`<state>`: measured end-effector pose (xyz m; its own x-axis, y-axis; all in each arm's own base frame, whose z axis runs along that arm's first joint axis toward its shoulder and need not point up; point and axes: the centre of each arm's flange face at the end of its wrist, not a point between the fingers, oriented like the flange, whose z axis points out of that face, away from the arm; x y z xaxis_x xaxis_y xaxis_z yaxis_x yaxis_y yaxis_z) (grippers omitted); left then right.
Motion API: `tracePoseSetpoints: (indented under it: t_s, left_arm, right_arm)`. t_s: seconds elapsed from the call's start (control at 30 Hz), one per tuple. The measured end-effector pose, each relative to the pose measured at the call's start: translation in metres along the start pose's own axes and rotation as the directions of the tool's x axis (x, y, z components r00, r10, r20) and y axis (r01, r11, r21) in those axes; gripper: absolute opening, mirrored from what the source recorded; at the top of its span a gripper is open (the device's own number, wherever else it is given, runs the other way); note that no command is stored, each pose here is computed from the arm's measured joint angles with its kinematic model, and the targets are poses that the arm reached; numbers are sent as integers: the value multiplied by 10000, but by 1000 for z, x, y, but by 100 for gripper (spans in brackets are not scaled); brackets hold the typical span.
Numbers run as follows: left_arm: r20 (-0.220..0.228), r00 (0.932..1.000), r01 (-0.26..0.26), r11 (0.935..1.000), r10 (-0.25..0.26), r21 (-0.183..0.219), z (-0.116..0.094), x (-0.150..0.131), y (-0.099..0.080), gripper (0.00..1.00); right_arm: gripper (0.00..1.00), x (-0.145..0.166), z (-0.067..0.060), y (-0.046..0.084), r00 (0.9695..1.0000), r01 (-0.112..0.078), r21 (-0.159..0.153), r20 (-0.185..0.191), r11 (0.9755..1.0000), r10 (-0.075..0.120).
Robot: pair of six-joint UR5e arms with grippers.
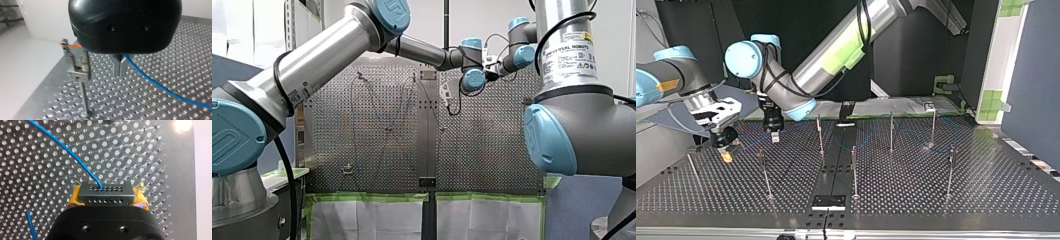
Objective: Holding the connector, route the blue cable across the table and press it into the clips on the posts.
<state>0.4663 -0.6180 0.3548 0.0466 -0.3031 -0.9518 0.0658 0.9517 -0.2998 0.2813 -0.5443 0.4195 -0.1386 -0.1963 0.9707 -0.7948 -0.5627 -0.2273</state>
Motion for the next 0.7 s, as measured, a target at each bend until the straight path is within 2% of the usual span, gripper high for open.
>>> tracePoseSetpoints:
  t_s: [0.27, 0.43, 0.7]
  left_arm:
    - [240, 9997, 39, 9999, -43, 134, -1, -13, -6, 0]
    - [366, 9992, 141, 9997, -148, 183, 3, -15, -6, 0]
    - [684, 9970, 351, 9993, -358, 113, 20, -20, 2, 0]
  right_arm:
    - [0, 10, -1, -5, 10000, -5, 271, -82, 9996, 7]
    - [0, 15, 0, -9, 9999, -51, 608, -95, 9981, 57]
    - [0, 15, 1, -11, 9999, -112, 917, -73, 9957, 120]
